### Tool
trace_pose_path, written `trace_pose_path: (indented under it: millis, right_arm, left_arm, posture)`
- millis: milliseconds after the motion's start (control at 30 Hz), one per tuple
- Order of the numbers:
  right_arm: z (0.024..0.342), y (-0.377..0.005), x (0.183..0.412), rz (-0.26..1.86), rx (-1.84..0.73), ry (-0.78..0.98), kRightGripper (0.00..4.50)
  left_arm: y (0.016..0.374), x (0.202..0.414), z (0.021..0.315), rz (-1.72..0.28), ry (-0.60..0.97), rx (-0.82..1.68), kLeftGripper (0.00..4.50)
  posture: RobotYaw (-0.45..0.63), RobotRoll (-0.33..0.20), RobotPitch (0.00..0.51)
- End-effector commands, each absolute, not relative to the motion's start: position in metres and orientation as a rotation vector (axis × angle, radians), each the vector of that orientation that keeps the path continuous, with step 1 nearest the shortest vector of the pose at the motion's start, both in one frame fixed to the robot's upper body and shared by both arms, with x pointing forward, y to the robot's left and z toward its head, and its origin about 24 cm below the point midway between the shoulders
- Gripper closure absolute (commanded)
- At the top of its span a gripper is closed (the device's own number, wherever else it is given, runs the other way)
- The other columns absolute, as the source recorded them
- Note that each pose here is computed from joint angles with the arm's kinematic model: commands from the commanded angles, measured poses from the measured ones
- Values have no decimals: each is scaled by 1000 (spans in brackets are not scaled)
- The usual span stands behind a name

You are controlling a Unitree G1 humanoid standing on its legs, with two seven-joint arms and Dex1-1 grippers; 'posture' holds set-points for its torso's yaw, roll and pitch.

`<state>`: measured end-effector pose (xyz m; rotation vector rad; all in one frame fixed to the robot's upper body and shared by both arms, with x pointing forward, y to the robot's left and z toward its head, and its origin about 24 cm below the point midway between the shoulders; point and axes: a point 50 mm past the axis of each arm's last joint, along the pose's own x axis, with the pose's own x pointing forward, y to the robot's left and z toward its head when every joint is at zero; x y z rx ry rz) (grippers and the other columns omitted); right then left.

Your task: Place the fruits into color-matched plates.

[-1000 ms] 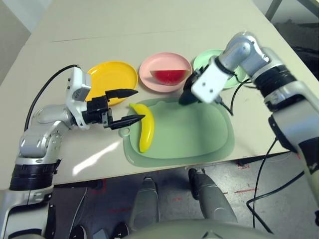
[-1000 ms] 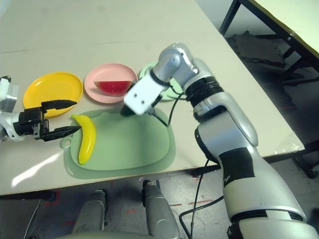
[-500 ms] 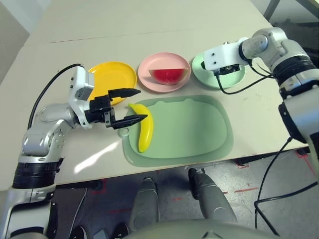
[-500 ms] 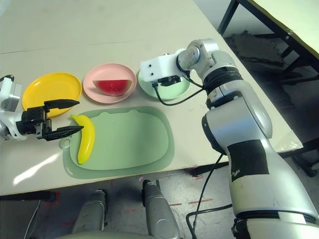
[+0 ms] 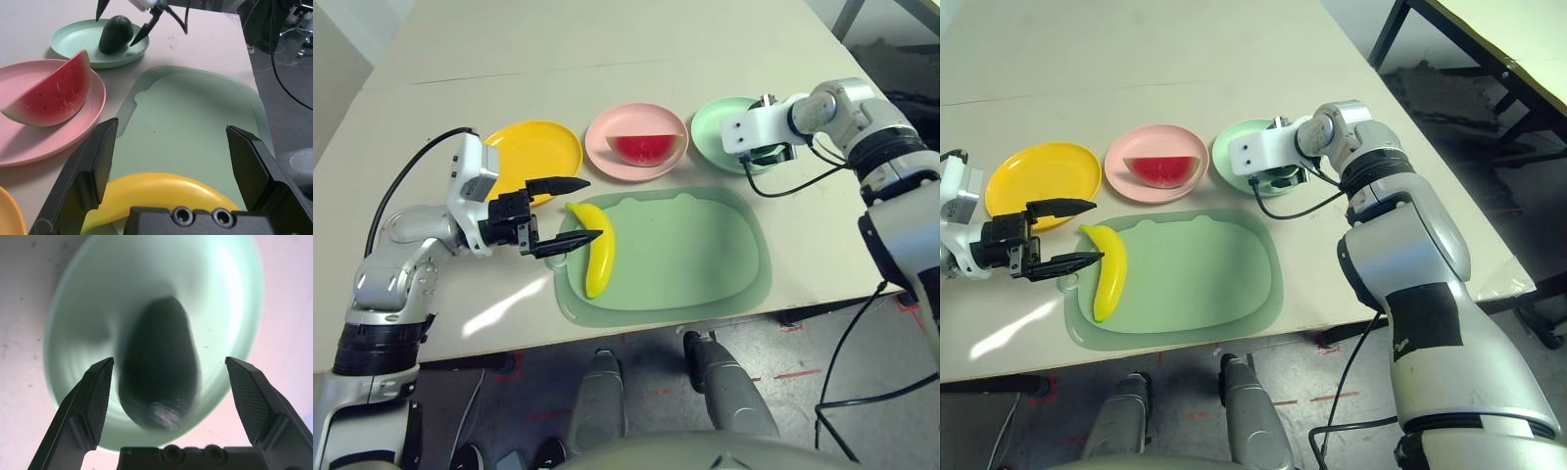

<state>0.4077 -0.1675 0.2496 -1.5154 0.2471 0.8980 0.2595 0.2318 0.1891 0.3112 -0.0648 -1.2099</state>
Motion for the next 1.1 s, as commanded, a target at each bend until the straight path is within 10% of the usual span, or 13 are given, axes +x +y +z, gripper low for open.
trace_pose_path:
  millis: [33, 633, 1100]
  right_arm:
    - [280, -162, 400, 983, -1307, 142, 34]
    - [175, -182, 305, 1412, -272, 35, 34]
    - [115, -153, 274, 1319, -143, -197, 34]
  left_arm:
    - [240, 262, 196, -1180, -111, 431, 0]
    - [240, 286, 234, -1443, -182, 1109, 0]
    - [209, 308, 219, -1698, -126, 1456, 0]
  posture:
    - [-4, 0, 234]
    - [-36, 0, 224]
    - [-63, 0, 217]
